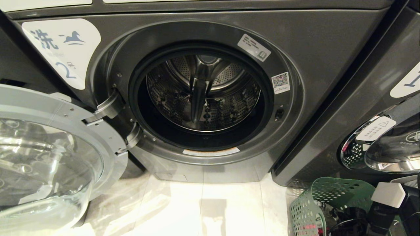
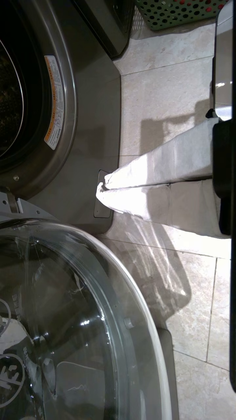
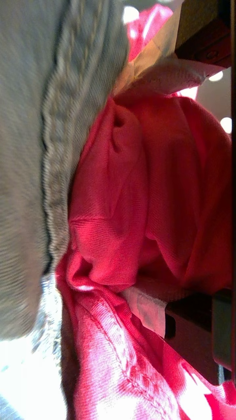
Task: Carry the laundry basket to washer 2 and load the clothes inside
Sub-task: Place the clothes into the washing machine
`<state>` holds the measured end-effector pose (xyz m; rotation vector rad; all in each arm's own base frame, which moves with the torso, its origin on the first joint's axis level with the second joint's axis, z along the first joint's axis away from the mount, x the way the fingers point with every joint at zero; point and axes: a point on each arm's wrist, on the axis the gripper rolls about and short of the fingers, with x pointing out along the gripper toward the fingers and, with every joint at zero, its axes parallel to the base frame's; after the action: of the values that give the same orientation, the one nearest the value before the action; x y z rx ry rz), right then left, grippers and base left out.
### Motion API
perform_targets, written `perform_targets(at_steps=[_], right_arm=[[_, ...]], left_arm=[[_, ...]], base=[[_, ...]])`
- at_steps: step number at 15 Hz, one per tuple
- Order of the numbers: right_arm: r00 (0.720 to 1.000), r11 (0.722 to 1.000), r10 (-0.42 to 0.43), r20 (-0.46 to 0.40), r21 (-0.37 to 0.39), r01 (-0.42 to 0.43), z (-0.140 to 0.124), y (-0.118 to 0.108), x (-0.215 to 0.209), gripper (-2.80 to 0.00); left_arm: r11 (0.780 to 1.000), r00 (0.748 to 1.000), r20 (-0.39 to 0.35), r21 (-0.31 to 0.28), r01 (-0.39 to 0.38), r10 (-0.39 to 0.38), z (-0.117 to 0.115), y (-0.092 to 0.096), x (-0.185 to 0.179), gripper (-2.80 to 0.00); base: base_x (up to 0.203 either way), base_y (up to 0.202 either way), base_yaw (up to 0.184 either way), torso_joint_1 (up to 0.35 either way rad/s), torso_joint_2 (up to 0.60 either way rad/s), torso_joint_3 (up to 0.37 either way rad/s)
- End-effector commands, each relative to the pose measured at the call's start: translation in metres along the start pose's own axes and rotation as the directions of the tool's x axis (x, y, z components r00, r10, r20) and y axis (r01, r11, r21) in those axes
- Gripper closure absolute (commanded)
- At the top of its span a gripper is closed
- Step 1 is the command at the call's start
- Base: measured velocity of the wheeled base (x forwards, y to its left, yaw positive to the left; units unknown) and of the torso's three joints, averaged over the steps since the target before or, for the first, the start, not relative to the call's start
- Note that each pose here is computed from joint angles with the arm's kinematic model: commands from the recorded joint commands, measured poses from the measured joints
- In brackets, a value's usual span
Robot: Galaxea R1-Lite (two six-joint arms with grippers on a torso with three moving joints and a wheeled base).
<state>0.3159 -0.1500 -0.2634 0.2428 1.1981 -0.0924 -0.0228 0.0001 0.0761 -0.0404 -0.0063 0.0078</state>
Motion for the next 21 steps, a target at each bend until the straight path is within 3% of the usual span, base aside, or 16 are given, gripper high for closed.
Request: perform_targets(at_steps=[1,10,11,21], right_arm=[[1.0,1.0,0.009,-0.027,0.007,-0.009,-0.001,0.0,0.001,-2.8],[0.999,0.998,0.012,-0.047,0.058,-0.01,0.015,-0.006,0.004,-2.8],[0.998,0.998,0.014,-0.053,0.058,-0.011,0.015,-0.006,0.005,0.0],[0.998,0.998,0.016,-0.061,0.065,-0.013,0.018,-0.002,-0.015,0.0]], left_arm=[[1.0,1.0,0.0,-0.001,0.0,0.0,0.0,0.0,0.0,0.0],[1.0,1.0,0.0,-0.001,-0.001,0.001,0.0,0.0,0.0,0.0],[1.0,1.0,0.0,-0.001,0.0,0.0,0.0,0.0,0.0,0.0],[1.0,1.0,0.0,-0.001,-0.001,0.001,0.0,0.0,0.0,0.0]], base=[[0.0,0.0,0.0,0.0,0.0,0.0],[0.0,0.0,0.0,0.0,0.0,0.0],[0.0,0.0,0.0,0.0,0.0,0.0],[0.0,0.0,0.0,0.0,0.0,0.0]])
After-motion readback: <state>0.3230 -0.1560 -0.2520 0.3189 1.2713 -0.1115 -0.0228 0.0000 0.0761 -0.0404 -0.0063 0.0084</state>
